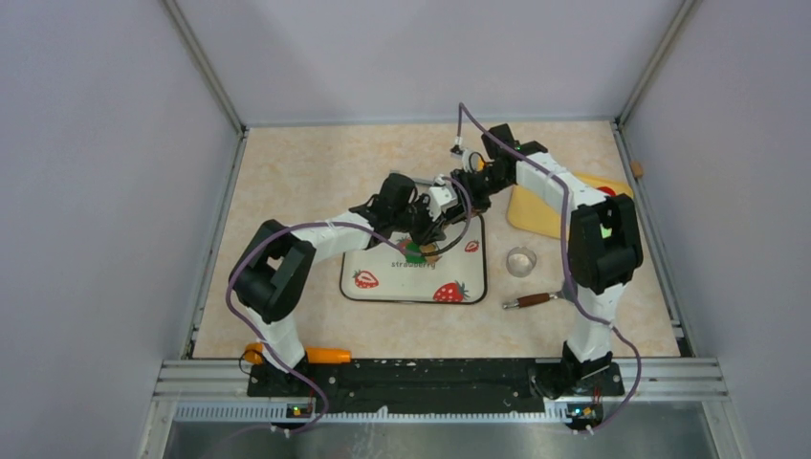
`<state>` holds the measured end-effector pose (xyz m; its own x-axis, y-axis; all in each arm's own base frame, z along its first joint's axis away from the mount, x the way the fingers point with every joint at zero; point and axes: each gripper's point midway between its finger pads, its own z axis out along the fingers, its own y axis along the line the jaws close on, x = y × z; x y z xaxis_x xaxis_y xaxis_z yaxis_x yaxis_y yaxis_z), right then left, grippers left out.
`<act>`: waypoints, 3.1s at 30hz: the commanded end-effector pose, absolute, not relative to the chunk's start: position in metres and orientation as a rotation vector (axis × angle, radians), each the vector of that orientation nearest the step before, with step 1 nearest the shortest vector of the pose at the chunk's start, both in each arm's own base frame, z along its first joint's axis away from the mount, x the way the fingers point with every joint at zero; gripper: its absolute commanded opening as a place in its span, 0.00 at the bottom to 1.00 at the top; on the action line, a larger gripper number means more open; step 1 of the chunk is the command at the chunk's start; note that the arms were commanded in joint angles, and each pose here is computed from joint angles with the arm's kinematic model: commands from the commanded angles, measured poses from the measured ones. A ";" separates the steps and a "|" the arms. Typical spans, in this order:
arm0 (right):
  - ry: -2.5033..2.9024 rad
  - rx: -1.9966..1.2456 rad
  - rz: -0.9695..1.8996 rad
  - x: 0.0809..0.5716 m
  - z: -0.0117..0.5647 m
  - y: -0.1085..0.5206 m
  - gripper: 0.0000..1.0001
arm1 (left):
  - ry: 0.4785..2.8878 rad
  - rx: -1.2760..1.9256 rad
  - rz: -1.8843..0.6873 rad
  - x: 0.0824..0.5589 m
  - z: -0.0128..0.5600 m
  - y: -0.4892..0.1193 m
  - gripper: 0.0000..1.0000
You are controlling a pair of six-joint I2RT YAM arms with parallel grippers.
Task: Roll out the dumpling wrappers from the dough
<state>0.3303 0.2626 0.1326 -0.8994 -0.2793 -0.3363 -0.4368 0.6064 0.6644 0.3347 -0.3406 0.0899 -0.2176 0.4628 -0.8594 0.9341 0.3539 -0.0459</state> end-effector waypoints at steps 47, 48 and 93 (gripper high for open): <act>2.569 -0.873 1.072 0.338 0.110 0.314 0.00 | 1.923 1.136 -0.700 0.328 0.090 -0.306 0.00; 2.590 -0.868 1.045 0.338 0.103 0.312 0.00 | 1.938 1.136 -0.698 0.328 0.083 -0.305 0.00; 2.513 -1.010 1.007 0.346 0.093 0.310 0.00 | 2.001 1.059 -0.801 0.346 0.089 -0.314 0.00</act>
<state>0.3419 0.3090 0.1188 -0.8042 -0.4353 -0.4046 -0.5928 0.5394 0.5980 0.3342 -0.2942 0.0752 -0.3810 0.4941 -0.7815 0.8768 0.4614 -0.1357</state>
